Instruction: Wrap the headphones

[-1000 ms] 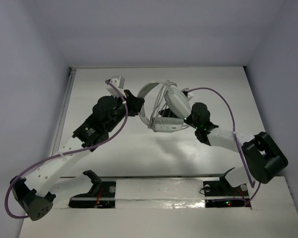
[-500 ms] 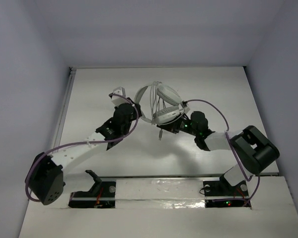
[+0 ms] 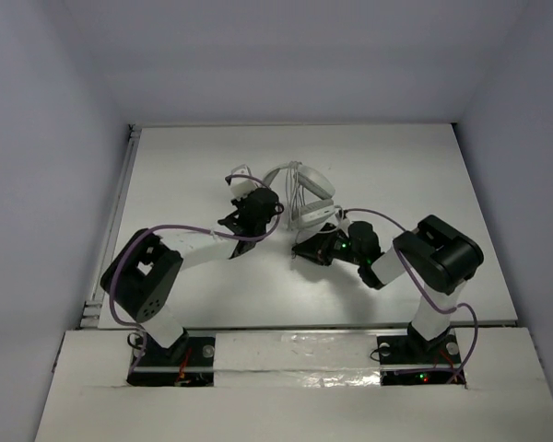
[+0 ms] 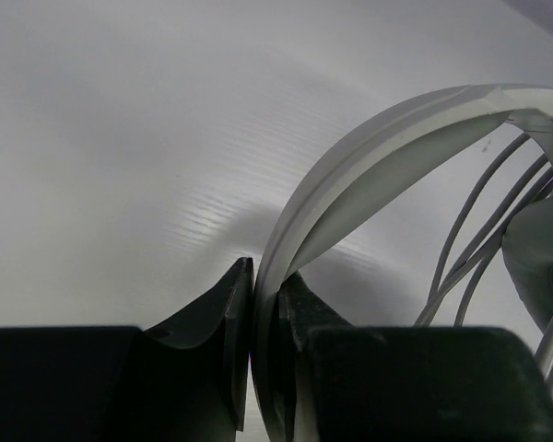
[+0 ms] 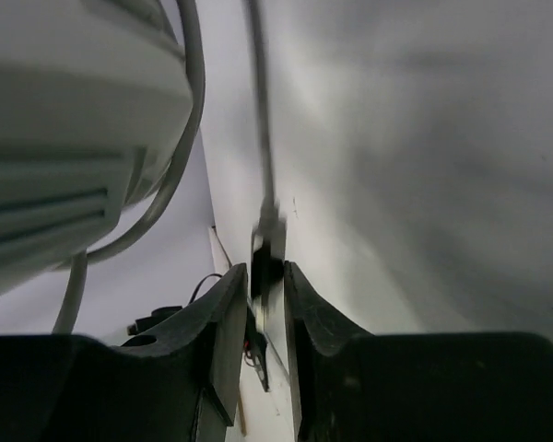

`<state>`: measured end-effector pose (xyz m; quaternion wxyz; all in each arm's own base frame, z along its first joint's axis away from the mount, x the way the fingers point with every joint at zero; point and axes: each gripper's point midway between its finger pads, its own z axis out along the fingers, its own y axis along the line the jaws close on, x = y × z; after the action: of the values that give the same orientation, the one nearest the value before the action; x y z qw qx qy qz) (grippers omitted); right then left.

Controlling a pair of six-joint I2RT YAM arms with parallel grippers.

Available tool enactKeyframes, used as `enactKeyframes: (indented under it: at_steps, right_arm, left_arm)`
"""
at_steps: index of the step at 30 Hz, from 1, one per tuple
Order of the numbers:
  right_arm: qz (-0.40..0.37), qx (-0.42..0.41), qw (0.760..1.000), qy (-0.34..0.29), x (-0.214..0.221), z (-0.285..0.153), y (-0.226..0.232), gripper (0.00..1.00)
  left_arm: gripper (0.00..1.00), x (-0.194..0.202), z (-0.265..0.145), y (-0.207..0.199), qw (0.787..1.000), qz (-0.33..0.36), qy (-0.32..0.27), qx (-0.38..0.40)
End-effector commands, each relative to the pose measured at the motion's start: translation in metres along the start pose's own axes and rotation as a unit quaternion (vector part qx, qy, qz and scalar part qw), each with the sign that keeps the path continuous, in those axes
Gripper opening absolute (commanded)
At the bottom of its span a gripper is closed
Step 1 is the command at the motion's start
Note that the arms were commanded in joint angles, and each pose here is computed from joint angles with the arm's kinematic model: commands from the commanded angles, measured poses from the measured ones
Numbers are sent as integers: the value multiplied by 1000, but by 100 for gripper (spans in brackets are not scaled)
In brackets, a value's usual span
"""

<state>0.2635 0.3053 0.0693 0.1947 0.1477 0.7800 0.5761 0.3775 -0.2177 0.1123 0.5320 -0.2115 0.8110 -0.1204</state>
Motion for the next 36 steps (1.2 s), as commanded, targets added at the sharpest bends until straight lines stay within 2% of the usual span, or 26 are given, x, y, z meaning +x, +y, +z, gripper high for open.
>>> enactKeyframes:
  at_steps: [1,6,8,13,15,16,19,21,24,25,27,28,29,30,31,32,33,34,36]
  right_arm:
    - [1,-54,998,-16,-5,-3,21,29]
    - [14,-31,999,-16,1,-8,6,38]
    - [10,-32,999,-21,2,-14,7,50]
    - [-7,8,999,-40,6,-33,-6,65]
    - [-18,17,999,-44,6,-41,-3,67]
    - [-27,24,998,-43,7,-44,-4,74]
    - [-51,54,996,-45,10,-56,-9,82]
    - [-60,86,993,-61,6,-64,-17,83]
    - [-78,91,990,-80,1,-74,-12,84]
    - [-101,66,987,-106,-7,-80,10,84]
    - [-134,73,979,-135,-21,-89,27,84]
    - [-156,51,974,-159,-28,-100,52,85]
    - [-171,53,968,-176,-35,-106,62,91]
    - [-178,78,964,-179,-37,-113,59,96]
    - [-206,75,953,-210,-51,-121,81,99]
    - [-220,70,947,-224,-56,-129,96,100]
    - [-225,83,946,-219,-55,-132,96,100]
    - [-239,81,936,-244,-65,-139,113,100]
    - [-248,93,931,-250,-69,-147,119,100]
  left_arm:
    - [0,-57,11,-37,994,-68,-82,27]
    - [0,-27,43,-22,999,-25,-47,0]
    - [0,-23,51,-18,999,-15,-42,-9]
    - [0,-26,69,-19,999,1,-37,-8]
    - [0,-23,77,-14,999,12,-34,-17]
    - [0,-24,79,-17,999,14,-34,-15]
    - [0,-24,94,-6,999,19,-28,-27]
    - [0,-26,104,-1,999,21,-24,-34]
    - [0,-24,111,-6,999,35,-20,-31]
    - [0,-27,113,-11,998,43,-18,-31]
    - [22,-20,115,-10,998,59,-2,-30]
    - [35,-18,113,-7,997,64,1,-33]
    - [52,-24,107,-9,998,61,-3,-27]
    - [59,-26,103,-9,998,58,-3,-22]
    - [69,-27,100,-9,998,58,-3,-17]
    - [83,-32,93,-8,998,56,-4,-16]
    - [91,-33,89,-7,998,55,-4,-17]
    - [96,-40,80,-5,999,51,-6,-15]
    - [99,-50,69,-5,999,42,-13,-13]
